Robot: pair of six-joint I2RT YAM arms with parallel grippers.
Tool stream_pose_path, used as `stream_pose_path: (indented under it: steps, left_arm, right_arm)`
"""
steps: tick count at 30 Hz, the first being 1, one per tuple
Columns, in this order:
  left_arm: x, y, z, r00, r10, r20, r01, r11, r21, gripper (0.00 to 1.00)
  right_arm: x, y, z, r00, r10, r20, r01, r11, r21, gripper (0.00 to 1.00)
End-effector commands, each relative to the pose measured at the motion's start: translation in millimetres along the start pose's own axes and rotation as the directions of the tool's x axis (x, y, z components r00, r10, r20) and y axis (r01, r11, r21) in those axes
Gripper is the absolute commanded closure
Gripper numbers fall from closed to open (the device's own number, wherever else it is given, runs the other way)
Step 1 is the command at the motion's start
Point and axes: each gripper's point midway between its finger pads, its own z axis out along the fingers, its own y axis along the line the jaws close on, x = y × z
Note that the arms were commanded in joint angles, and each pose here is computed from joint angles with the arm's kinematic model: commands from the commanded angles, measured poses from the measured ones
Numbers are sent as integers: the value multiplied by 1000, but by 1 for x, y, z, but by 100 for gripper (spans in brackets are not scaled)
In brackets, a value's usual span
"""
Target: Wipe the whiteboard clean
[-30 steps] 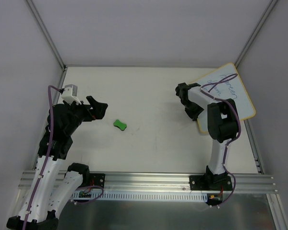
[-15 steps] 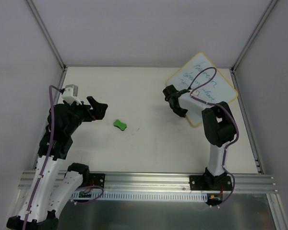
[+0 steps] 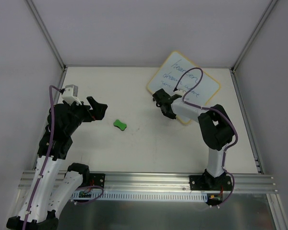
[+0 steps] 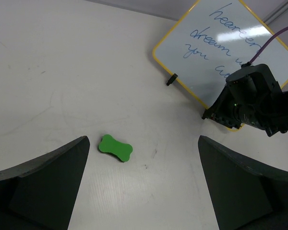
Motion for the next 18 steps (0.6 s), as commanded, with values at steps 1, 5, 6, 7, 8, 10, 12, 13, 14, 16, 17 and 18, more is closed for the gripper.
stream_pose_path:
  steps: [1,5,6,7,8,10,12,13,14,16,17,18]
  left_arm:
    - [-21,-7,-7,998,37,57,-38,999,12,1]
    - [-23,-6,-6,997,45,56,-45,999,-2,1]
    - [-23,-5,-5,998,45,54,-45,999,-6,1]
    - [-25,-5,-5,997,45,56,-44,999,-11,1]
    - [-26,-5,-5,997,45,57,-44,999,-14,1]
    - [-27,-4,-4,997,47,55,-46,999,-21,1]
    - [-26,-2,-1,998,48,46,-46,998,-31,1]
    - [-25,-1,0,998,47,43,-46,998,-36,1]
    - [-25,0,0,998,46,39,-45,998,-39,1]
    - [-23,1,3,999,44,28,-42,998,-39,1]
    - [-23,1,4,999,46,25,-45,998,-41,1]
    - [-22,1,5,999,47,19,-46,998,-41,1]
  right_arm:
    - [27,31,-31,990,-89,-109,69,982,-175,77]
    - [-2,33,-58,996,-76,-42,64,970,-236,53]
    - [-8,31,-64,995,-95,-23,87,965,-248,46]
    - [-17,30,-71,995,-96,3,93,961,-260,43]
    - [-31,29,-87,995,-86,39,94,952,-291,40]
    - [-49,23,-101,987,-126,98,150,938,-311,34]
    - [-74,7,-112,987,-102,128,140,931,-337,27]
    - [-79,3,-117,982,-136,128,174,912,-370,25]
    - [-83,-6,-116,981,-149,128,187,905,-383,21]
    - [-114,-27,-124,974,-146,174,211,867,-452,10]
    - [-124,-36,-125,972,-137,190,212,858,-468,5]
    - [-143,-57,-114,974,-88,209,177,869,-462,1]
